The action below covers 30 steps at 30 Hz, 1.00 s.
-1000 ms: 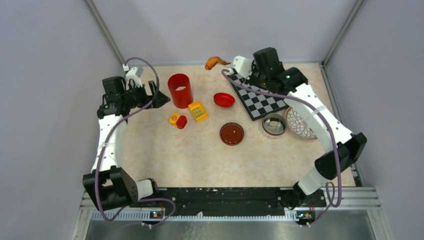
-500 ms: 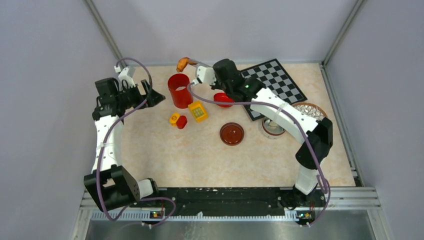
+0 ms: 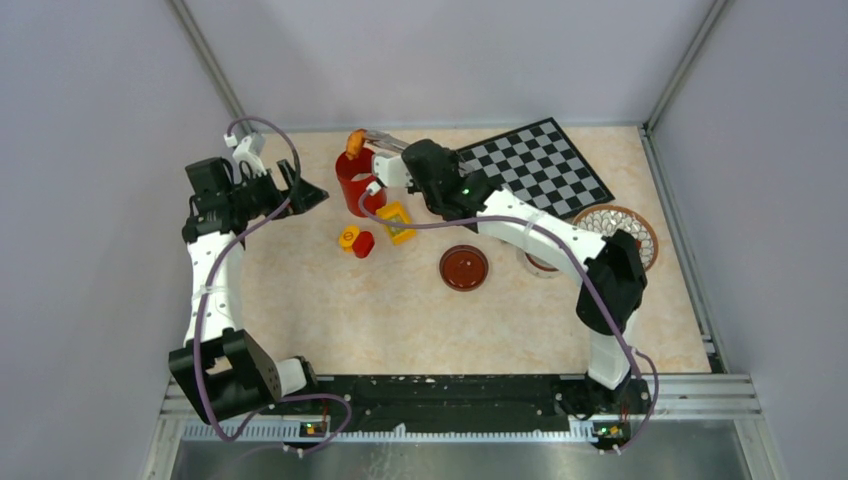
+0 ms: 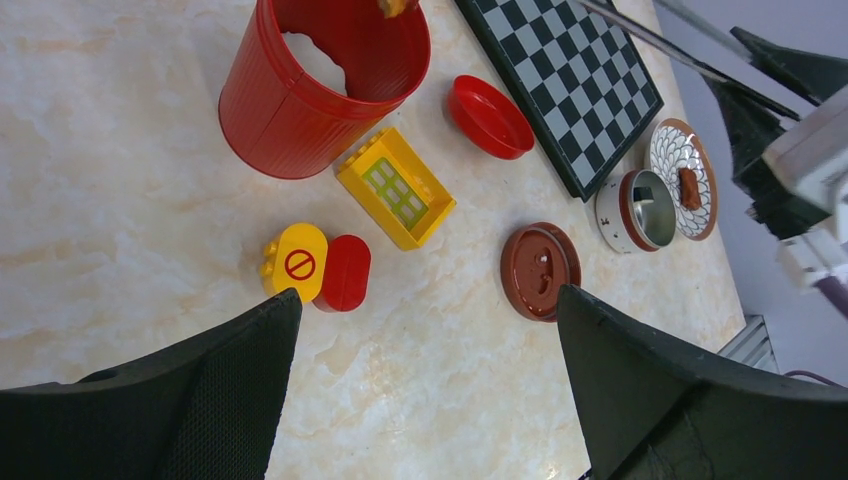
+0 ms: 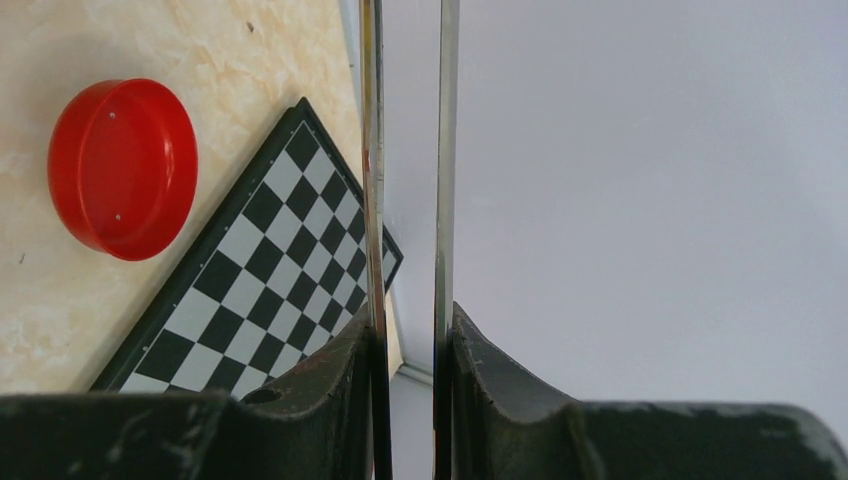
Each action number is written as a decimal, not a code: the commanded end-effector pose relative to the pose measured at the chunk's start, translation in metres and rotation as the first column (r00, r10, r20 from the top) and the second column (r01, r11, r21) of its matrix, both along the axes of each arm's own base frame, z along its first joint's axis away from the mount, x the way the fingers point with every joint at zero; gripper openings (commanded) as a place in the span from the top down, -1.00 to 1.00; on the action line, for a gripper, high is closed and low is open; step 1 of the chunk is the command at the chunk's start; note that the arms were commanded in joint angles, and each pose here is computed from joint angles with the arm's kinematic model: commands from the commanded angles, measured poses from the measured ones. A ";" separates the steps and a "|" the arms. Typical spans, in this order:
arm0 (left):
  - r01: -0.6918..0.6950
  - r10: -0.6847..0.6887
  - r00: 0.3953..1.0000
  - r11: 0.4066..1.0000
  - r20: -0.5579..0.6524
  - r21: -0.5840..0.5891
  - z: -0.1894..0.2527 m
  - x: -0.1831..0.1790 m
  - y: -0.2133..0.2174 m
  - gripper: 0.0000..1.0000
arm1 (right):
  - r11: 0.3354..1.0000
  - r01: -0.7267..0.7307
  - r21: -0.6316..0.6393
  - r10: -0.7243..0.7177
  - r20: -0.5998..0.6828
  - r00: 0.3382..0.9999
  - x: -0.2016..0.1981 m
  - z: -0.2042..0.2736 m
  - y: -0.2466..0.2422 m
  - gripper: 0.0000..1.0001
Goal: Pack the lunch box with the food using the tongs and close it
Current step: Place the fake food in the packing box.
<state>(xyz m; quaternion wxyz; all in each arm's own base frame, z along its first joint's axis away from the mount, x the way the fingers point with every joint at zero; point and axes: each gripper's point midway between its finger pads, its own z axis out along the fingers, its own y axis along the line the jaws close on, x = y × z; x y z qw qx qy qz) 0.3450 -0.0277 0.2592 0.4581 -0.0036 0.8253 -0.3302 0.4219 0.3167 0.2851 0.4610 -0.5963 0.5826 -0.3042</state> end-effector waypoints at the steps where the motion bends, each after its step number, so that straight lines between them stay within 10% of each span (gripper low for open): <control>1: 0.012 -0.011 0.999 1.000 0.038 -0.010 0.007 0.001 0.000 -0.97 | 1.000 0.011 0.016 -0.011 0.064 0.998 0.000 0.011 0.009 1.00; 20: 0.022 -0.021 0.999 0.999 0.049 -0.030 0.011 -0.002 0.001 -0.97 | 0.995 -0.014 -0.097 0.019 0.049 0.999 -0.006 -0.021 0.025 1.00; 30: 0.028 -0.026 0.998 0.999 0.048 -0.035 0.011 -0.003 0.001 -0.98 | 0.996 -0.022 -0.088 0.026 0.044 0.999 -0.010 -0.020 0.025 0.48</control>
